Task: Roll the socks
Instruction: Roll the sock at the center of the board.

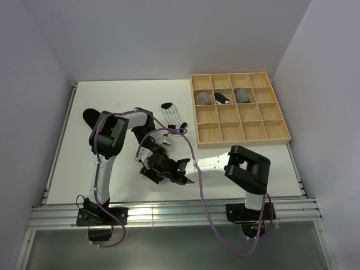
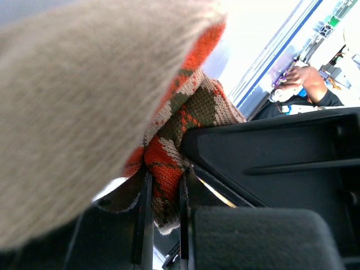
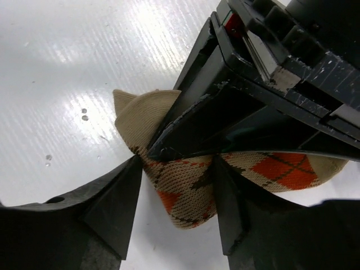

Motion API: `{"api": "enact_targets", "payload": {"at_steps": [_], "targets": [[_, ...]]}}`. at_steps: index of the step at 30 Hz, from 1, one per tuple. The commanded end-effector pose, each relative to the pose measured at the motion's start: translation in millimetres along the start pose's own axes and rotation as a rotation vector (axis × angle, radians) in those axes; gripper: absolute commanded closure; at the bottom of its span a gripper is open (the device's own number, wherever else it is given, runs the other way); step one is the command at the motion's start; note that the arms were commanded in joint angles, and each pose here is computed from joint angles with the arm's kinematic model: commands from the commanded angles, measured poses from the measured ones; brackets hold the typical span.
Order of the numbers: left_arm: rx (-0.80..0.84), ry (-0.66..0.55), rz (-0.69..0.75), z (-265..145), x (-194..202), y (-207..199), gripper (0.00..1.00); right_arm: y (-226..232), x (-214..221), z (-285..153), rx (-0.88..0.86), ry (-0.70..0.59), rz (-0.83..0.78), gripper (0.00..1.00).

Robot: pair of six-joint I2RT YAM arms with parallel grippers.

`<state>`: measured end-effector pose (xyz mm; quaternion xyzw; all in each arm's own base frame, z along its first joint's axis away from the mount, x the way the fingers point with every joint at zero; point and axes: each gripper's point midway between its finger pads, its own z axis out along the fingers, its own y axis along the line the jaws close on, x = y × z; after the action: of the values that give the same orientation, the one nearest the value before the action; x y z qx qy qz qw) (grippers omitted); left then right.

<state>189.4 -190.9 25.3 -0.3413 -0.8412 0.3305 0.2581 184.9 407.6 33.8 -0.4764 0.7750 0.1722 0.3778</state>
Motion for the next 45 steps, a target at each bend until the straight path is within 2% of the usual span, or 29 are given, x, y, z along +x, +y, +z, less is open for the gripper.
{"api": "enact_targets", "payload": {"at_steps": [1,4,6,9,16,22,27,29,32,36,41,45], "targets": [[-0.045,-0.005,0.053,-0.3,-4.3,12.9,0.85,2.0,19.6,11.6,0.005,0.063,-0.012,0.42],[-0.034,-0.027,0.060,-3.4,-6.1,9.5,0.80,-2.1,26.7,11.0,0.025,0.070,-0.010,0.48],[-0.016,-0.055,0.065,-7.1,-8.6,4.7,0.75,-5.7,26.6,10.0,0.036,0.055,0.033,0.60],[0.007,-0.113,0.074,-17.5,-13.7,-1.9,0.69,-5.3,35.8,9.4,0.019,0.054,0.073,0.68],[0.066,-0.306,0.080,-51.6,-35.7,-17.9,0.66,-10.5,45.9,4.7,-0.057,0.016,0.220,0.71],[0.104,-0.439,0.086,-76.6,-37.1,-29.9,0.64,-12.6,46.5,2.9,-0.167,0.007,0.310,0.71],[0.005,-0.595,0.101,-103.8,-41.6,-23.1,0.63,-16.0,46.8,3.9,-0.268,0.028,0.386,0.71],[-0.019,-0.637,0.102,-111.7,-41.6,-21.4,0.62,-9.2,49.6,4.1,-0.346,0.057,0.418,0.71],[-0.086,-0.703,0.139,-124.7,-40.3,-24.9,0.63,-14.2,50.6,8.6,-0.376,0.116,0.455,0.71],[-0.249,-0.773,0.205,-136.1,-35.9,-16.5,0.63,-12.2,49.3,10.7,-0.425,0.163,0.487,0.71],[-0.555,-0.879,0.346,-162.3,-27.8,-1.9,0.62,-18.6,46.8,10.9,-0.527,0.209,0.582,0.71],[-0.690,-0.869,0.426,-152.3,-17.1,8.9,0.57,-25.4,42.5,13.2,-0.595,0.252,0.643,0.70]]}}
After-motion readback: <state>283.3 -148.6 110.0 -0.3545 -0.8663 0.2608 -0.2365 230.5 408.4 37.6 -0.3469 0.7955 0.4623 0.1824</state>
